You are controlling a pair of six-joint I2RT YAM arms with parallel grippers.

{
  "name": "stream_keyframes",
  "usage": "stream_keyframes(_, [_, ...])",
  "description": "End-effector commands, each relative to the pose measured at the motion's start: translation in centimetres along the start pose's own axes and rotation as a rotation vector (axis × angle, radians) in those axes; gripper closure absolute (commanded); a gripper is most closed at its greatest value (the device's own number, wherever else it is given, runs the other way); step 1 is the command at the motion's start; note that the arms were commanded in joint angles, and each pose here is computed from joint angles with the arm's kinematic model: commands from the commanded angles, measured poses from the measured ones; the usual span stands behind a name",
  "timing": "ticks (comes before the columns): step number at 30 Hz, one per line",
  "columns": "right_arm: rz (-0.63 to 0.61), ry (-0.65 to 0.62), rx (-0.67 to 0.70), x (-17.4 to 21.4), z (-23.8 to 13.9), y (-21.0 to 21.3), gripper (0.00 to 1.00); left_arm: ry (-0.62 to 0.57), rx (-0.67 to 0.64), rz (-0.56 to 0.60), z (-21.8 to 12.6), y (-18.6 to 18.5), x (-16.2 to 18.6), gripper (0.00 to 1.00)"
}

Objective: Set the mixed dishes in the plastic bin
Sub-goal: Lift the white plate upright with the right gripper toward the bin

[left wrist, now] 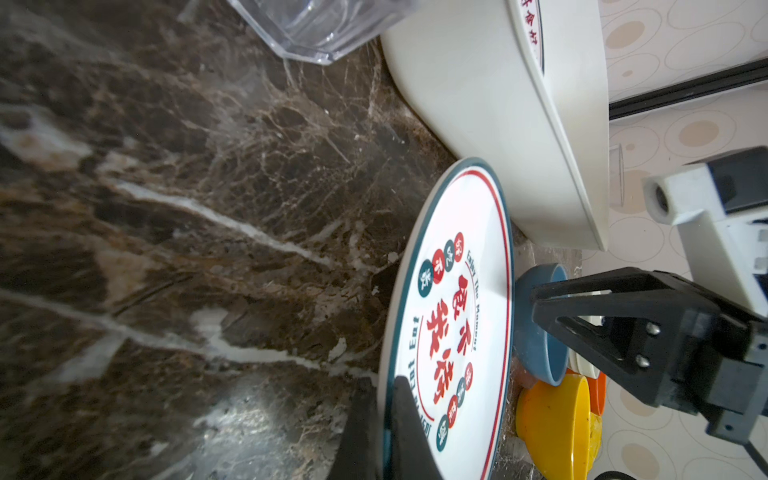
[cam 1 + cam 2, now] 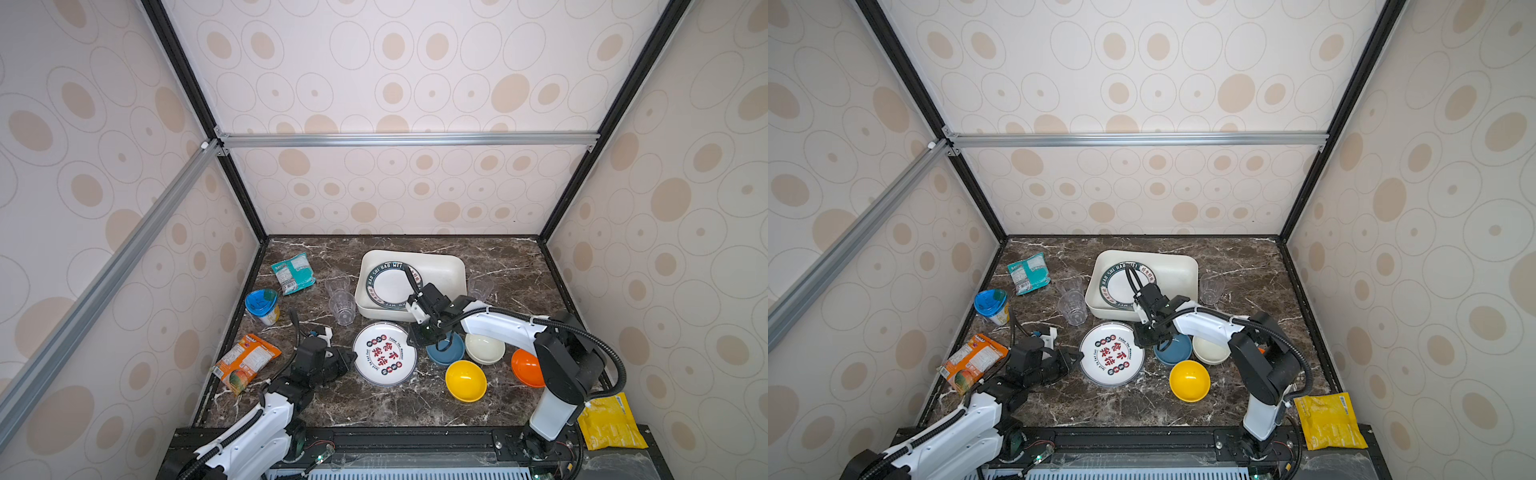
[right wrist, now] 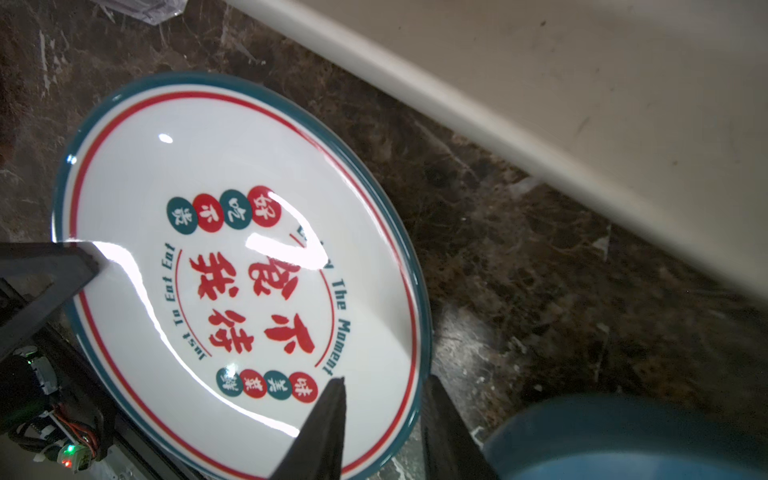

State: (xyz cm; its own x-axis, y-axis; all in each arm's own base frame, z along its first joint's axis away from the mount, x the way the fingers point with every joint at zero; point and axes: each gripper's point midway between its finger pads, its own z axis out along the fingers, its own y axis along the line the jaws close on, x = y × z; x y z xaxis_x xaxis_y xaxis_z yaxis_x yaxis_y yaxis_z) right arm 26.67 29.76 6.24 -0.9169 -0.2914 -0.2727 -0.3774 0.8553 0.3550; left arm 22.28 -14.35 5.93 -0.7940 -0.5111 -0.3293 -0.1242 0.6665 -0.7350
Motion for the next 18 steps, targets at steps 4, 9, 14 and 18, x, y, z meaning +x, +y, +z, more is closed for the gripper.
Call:
stream_keyframes(4, [0.037, -0.071, -0.001, -1.5, -2.2, -0.3, 0.66, -0.016, 0.100, 0.025, -1.1, -4.1, -1.7, 1.00])
stream_keyframes(9, [0.063, -0.130, -0.017, -2.4, -4.2, -0.4, 0.66, 0.002, 0.109, 0.054, -1.8, -5.4, -2.0, 1.00])
stream_keyframes(14, [0.097, -0.190, -0.035, -3.5, -6.6, -0.9, 0.60, -0.016, 0.155, 0.066, -2.4, -7.3, -3.0, 1.00])
stream_keyframes(18, [0.136, -0.213, -0.087, -4.3, -7.7, -1.2, 0.59, -0.032, 0.210, 0.048, -2.6, -8.8, -3.8, 1.00])
